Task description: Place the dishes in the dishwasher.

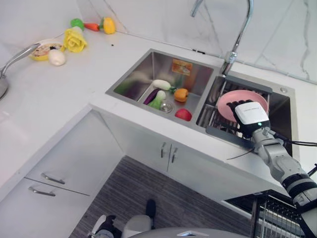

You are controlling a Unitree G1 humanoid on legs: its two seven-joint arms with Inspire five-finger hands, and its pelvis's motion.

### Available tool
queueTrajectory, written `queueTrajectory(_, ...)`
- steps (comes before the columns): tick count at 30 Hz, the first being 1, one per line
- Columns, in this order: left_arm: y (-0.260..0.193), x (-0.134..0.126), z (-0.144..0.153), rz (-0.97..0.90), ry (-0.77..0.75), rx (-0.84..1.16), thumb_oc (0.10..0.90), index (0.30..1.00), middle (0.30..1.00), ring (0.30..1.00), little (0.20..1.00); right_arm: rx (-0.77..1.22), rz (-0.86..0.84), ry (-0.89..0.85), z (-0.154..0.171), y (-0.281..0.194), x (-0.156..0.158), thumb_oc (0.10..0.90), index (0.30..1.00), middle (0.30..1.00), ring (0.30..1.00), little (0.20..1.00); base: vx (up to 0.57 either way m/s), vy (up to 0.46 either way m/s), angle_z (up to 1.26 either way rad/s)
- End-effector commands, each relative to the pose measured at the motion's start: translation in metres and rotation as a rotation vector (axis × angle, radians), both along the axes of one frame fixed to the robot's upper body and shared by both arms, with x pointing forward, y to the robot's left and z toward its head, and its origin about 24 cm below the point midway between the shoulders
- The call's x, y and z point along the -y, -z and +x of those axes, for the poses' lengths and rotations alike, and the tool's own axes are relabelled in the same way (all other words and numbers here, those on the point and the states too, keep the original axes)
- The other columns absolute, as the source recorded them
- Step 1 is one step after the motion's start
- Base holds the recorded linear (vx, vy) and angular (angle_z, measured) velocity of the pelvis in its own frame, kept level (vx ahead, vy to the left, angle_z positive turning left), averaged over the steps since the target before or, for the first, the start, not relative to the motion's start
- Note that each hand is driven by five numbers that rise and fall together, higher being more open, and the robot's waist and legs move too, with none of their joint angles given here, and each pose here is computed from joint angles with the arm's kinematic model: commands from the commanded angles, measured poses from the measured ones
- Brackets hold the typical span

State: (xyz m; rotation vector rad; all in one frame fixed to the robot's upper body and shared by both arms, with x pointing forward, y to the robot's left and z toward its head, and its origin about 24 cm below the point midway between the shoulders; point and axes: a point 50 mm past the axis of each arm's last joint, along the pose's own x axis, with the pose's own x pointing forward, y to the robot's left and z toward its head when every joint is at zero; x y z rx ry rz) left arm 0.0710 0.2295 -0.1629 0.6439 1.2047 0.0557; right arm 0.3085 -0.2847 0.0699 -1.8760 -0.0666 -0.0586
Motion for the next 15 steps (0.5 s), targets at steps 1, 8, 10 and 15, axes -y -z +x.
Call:
queueTrajectory(1,0.001,0.014,0.013,0.009,0.046,0.025,0.800,0.900,0.900,0.900,0.900,0.295,-0.134,-0.005,0.021,-0.063,0.006,0.595,0.592,0.592,0.592,0.592,0.01,-0.011,0.18)
queueTrajectory(8,0.001,0.013,0.012,0.014,0.023,0.034,0.800,0.900,0.900,0.900,0.900,0.348,-0.165,0.034,0.018,-0.063,0.012,0.400,0.300,0.300,0.300,0.300,0.01,-0.018,0.12)
queueTrajectory(10,0.002,0.014,0.011,0.010,0.016,0.036,0.800,0.900,0.900,0.900,0.900,0.373,-0.166,0.052,0.018,-0.067,0.016,0.400,0.300,0.300,0.300,0.300,-0.01,-0.013,0.10)
queueTrajectory(15,0.001,0.017,0.013,0.003,0.014,0.048,0.800,0.900,0.900,0.900,0.900,0.445,-0.166,0.061,0.016,-0.081,0.020,0.400,0.300,0.300,0.300,0.300,-0.01,-0.005,0.08)
